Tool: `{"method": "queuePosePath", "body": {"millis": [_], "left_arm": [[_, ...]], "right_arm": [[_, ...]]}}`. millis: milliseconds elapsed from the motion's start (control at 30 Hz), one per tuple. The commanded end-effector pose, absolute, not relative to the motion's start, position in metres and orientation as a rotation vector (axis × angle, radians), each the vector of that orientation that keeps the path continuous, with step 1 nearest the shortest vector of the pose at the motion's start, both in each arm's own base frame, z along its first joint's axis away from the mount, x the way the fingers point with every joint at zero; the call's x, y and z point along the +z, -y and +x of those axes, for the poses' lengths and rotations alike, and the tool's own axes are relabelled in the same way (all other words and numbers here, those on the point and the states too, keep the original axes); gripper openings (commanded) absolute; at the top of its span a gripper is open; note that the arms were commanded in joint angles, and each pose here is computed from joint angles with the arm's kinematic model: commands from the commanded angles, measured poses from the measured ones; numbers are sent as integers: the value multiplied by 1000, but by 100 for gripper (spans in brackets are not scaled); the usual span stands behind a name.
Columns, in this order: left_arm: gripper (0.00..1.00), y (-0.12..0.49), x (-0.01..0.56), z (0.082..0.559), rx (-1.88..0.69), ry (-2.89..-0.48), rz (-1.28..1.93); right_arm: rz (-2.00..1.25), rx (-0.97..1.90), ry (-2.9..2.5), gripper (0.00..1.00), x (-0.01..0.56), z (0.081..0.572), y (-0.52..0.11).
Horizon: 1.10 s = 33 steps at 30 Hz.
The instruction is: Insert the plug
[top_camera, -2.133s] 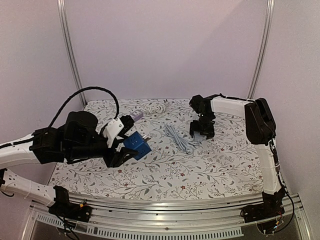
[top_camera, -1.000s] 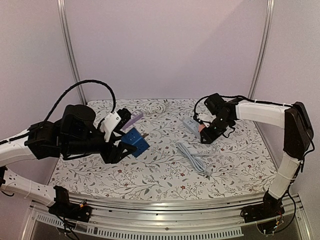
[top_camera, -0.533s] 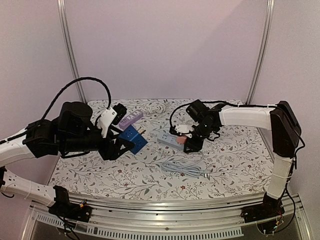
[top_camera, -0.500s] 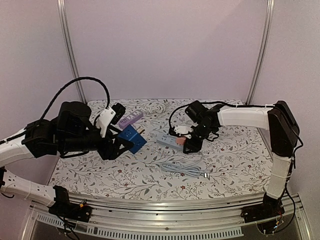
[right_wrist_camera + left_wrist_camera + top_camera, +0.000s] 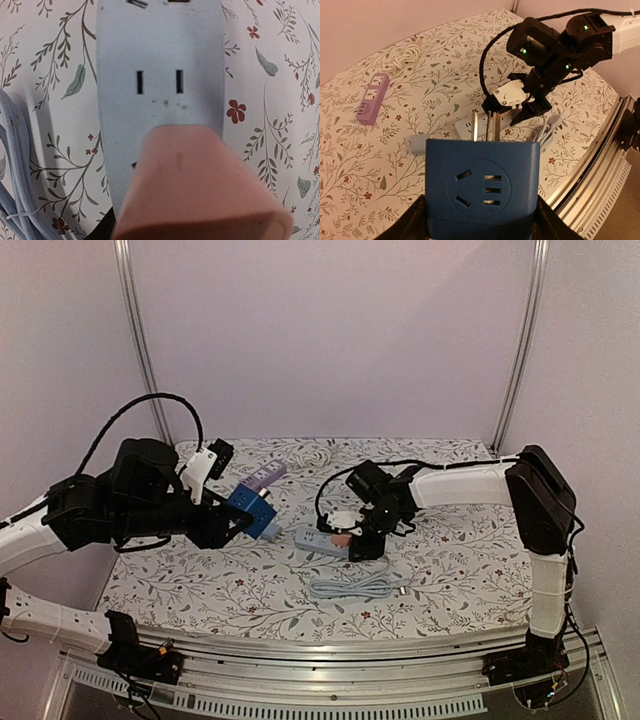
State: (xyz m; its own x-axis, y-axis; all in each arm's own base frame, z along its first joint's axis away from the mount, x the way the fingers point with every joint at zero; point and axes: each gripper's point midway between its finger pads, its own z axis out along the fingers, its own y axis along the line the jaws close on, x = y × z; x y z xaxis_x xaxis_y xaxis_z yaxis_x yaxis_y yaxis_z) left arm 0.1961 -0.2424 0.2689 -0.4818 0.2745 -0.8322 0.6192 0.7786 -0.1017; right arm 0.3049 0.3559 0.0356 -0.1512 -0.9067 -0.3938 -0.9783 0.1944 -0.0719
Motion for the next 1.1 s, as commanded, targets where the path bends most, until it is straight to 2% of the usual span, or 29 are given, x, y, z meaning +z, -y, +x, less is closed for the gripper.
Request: {"method": "queuePosePath", "body": {"millis": [0, 100, 133, 167, 267, 300, 567, 833, 1067], "left_arm": [[37, 247, 273, 205, -540, -2118, 596], [37, 247, 269, 210, -539, -2149, 574], [37, 247, 267, 211, -541, -2163, 572], [36, 246, 266, 213, -542, -2176, 561], [36, 246, 262, 218, -551, -2207, 538], [36, 245, 262, 219, -555, -2214, 532], [34, 242, 264, 230, -648, -2267, 450], [29, 247, 275, 247, -941, -2327, 252], [22, 253, 281, 270, -1173, -2382, 49]], "right_arm": [[-1758, 178, -2100, 34, 21, 315, -361], [-1749, 104, -2065, 43, 22, 324, -357], [-1748, 87, -2055, 53, 23, 326, -357], [-1746, 84, -2051, 68, 24, 327, -357], [-1723, 43, -2054, 85, 26, 332, -355], [-1712, 40, -2060, 97, 28, 333, -355], [-1603, 35, -2029, 99, 61, 343, -359], [-1444, 109, -2004, 99, 118, 348, -367], [-1315, 409, -1943, 99, 183, 332, -396]]}}
